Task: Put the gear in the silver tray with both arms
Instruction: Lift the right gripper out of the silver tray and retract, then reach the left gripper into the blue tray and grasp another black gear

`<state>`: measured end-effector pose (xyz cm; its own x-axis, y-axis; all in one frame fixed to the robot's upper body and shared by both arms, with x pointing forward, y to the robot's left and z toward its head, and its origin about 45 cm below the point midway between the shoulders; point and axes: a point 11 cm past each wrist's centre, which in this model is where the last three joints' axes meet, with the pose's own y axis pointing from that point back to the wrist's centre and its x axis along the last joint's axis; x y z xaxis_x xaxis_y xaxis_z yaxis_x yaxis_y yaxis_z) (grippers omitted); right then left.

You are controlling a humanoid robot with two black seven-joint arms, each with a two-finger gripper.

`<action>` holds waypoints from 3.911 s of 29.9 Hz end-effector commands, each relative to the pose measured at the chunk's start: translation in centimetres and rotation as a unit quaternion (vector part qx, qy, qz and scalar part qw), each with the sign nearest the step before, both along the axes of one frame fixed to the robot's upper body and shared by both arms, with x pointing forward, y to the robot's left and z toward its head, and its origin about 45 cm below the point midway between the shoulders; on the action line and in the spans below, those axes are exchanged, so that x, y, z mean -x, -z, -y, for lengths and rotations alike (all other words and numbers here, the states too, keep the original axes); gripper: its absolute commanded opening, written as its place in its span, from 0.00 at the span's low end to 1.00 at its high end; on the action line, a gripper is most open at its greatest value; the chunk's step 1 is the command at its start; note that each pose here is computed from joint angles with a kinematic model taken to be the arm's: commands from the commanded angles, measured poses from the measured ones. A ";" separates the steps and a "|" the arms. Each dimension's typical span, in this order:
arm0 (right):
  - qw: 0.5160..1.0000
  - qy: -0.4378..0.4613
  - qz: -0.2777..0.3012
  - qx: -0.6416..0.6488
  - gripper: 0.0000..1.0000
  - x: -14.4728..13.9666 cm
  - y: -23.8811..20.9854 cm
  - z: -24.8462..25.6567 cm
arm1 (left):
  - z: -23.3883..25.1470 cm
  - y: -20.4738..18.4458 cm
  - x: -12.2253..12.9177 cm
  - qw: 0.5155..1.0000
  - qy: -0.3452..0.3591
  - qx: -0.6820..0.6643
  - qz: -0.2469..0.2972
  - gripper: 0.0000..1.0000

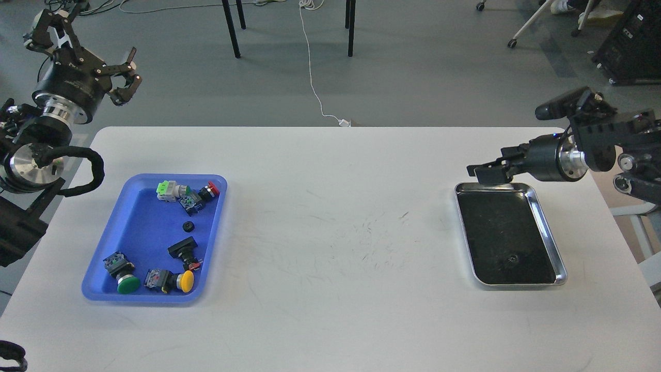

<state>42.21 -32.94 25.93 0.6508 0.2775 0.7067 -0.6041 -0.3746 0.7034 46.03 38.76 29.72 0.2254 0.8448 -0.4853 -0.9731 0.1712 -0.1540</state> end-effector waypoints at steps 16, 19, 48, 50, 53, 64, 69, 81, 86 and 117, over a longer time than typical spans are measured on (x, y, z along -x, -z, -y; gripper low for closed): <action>0.936 0.159 0.088 -0.301 0.96 -6.7 -5.8 -2.3 | 4.7 -2.7 3.6 0.883 0.170 -0.432 0.066 0.97; 0.911 0.189 0.097 -0.354 0.96 -7.8 -6.7 -2.3 | 5.4 -1.8 4.6 0.841 0.183 -0.503 0.077 0.97; 0.479 0.396 -0.035 -0.782 1.00 -6.6 0.0 1.2 | -0.3 13.9 12.8 0.379 0.342 -0.855 0.096 0.87; 0.477 0.396 -0.038 -0.783 1.00 -6.6 0.1 1.0 | 0.0 14.1 12.8 0.381 0.343 -0.853 0.099 0.84; 0.478 0.395 -0.039 -0.784 1.00 -6.6 0.2 0.7 | 0.2 14.5 13.0 0.385 0.344 -0.851 0.096 0.77; 0.479 0.389 -0.044 -0.786 1.00 -6.7 -0.1 0.2 | 1.2 15.5 13.0 0.403 0.347 -0.842 0.094 0.63; 0.480 0.388 -0.044 -0.786 1.00 -6.7 -0.2 0.2 | 1.4 16.4 13.0 0.406 0.351 -0.839 0.087 0.56; 0.482 0.386 -0.046 -0.785 1.00 -6.6 -0.4 -0.5 | 2.1 17.9 12.6 0.414 0.353 -0.836 0.078 0.53; 0.485 0.387 -0.045 -0.783 1.00 -6.6 -0.5 -0.3 | 2.2 18.1 12.8 0.414 0.356 -0.834 0.078 0.52; 0.486 0.381 -0.038 -0.786 1.00 -6.9 -1.3 -0.1 | -0.7 14.5 11.5 0.414 0.330 -0.846 0.066 0.21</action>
<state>49.11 -32.79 27.25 0.1846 -0.9072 -0.3780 -0.9827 -0.1759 -0.0578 33.93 39.23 13.88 0.6199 -0.3416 0.7064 -0.6084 0.3594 0.7076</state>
